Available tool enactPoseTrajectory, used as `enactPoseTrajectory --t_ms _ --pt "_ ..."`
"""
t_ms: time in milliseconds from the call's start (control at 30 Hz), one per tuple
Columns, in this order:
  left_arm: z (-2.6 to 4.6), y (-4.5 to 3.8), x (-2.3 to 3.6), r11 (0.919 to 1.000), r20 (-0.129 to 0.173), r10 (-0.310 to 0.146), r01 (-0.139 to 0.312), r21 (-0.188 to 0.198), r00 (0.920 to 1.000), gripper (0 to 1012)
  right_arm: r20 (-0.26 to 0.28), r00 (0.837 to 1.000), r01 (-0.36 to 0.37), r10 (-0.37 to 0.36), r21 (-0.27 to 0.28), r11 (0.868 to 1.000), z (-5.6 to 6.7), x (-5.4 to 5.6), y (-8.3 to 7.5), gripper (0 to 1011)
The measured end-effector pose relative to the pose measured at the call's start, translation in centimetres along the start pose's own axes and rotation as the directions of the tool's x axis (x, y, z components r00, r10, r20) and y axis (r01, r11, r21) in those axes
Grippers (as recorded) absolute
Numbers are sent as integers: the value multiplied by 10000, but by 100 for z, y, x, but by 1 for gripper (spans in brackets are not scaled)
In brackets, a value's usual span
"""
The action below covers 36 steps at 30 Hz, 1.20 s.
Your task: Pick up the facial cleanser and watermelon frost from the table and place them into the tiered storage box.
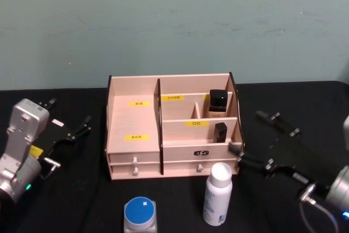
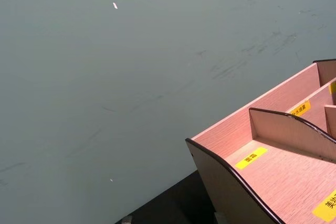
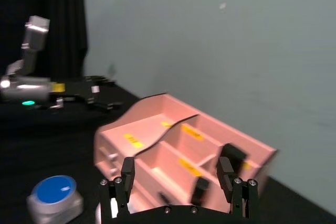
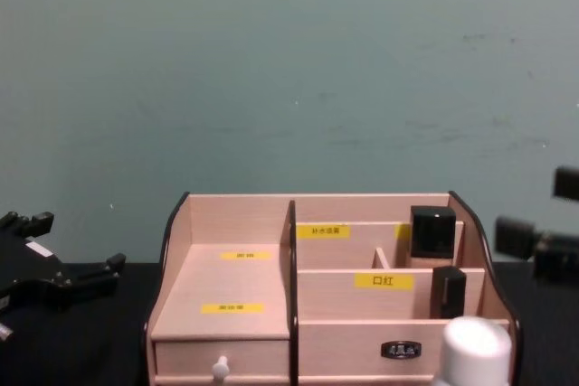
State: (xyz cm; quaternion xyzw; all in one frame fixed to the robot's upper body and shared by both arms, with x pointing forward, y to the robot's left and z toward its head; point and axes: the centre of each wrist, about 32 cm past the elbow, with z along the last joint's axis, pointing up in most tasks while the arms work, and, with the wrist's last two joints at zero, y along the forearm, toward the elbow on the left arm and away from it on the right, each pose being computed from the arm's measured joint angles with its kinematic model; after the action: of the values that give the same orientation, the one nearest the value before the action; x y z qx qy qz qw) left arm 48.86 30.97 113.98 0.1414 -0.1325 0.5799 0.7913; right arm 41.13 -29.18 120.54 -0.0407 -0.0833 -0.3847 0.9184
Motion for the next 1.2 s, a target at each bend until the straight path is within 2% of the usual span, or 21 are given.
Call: enactPoseTrajectory --t_ms 100,467,867,1200 --pt "0 0 0 10000 0 0 0 0 10000 1010 -277 9983 -517 511 -177 9985 -24 -70 47 1002" --pt "0 0 0 10000 0 0 0 1 10000 1010 -837 9910 -1108 1044 -759 9909 -130 -190 110 1002" --pt "0 0 0 10000 0 0 0 0 10000 1010 -1310 9855 -1219 1075 -1074 9867 -257 -217 122 1002" --pt "0 0 0 10000 0 0 0 1 10000 1010 -1671 9782 -1480 1236 -1421 9787 -411 -219 171 1002"
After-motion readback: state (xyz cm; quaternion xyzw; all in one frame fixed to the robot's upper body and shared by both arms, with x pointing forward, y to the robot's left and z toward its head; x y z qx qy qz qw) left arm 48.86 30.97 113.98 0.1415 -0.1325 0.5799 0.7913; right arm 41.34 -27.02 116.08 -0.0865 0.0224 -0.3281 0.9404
